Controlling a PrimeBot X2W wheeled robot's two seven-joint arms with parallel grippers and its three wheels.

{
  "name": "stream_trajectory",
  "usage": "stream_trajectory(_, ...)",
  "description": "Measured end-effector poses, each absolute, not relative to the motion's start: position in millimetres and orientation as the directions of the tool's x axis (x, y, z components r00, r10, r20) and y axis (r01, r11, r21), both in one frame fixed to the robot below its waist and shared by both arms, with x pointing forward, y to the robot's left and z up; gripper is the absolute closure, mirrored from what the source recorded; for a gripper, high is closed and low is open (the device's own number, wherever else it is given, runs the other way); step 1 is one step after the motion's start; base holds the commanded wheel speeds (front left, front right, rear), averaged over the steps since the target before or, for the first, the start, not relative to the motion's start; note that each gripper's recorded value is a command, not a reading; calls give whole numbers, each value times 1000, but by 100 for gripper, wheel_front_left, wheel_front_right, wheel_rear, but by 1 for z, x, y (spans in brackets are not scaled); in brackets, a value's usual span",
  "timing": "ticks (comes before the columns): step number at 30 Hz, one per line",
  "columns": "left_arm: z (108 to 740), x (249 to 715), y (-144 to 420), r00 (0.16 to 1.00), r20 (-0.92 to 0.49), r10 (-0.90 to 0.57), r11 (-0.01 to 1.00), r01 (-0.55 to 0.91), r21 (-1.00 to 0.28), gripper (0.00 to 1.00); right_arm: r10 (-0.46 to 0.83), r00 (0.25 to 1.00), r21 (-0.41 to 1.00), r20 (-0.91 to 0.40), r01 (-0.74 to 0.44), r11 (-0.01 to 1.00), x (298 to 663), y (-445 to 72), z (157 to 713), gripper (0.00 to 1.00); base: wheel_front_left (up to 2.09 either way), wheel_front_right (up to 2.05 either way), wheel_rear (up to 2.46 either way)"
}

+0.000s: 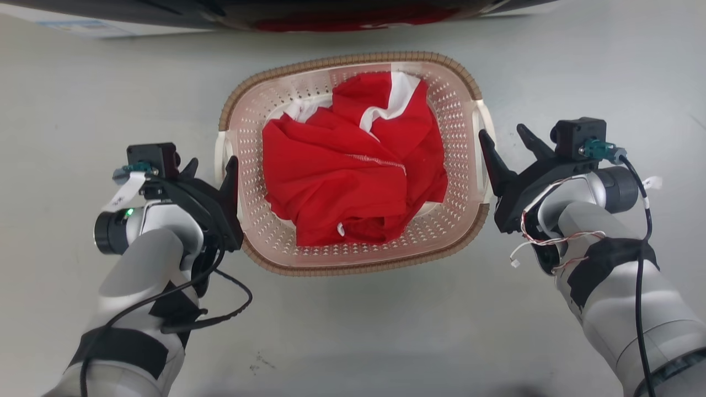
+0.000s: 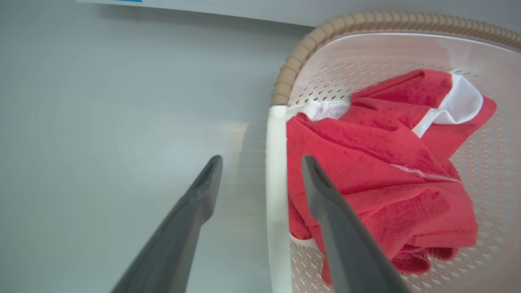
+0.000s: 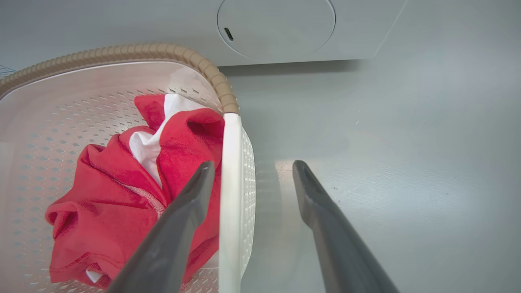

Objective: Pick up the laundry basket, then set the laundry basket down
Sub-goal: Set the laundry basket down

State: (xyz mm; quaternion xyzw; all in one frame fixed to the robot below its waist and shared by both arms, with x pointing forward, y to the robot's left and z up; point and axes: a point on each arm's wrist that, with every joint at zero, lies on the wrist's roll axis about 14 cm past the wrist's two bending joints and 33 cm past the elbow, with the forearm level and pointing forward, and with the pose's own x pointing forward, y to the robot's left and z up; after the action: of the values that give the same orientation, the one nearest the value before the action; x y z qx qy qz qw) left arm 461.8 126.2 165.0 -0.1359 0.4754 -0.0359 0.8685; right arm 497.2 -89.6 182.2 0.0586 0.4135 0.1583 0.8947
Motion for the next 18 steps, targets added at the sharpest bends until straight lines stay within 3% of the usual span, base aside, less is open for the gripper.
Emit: stream_trajectory(18, 234, 453, 136, 678, -716, -167, 966, -34, -258, 0, 316, 703, 220, -637, -227, 949, 483, -98, 255, 0, 0, 0, 0)
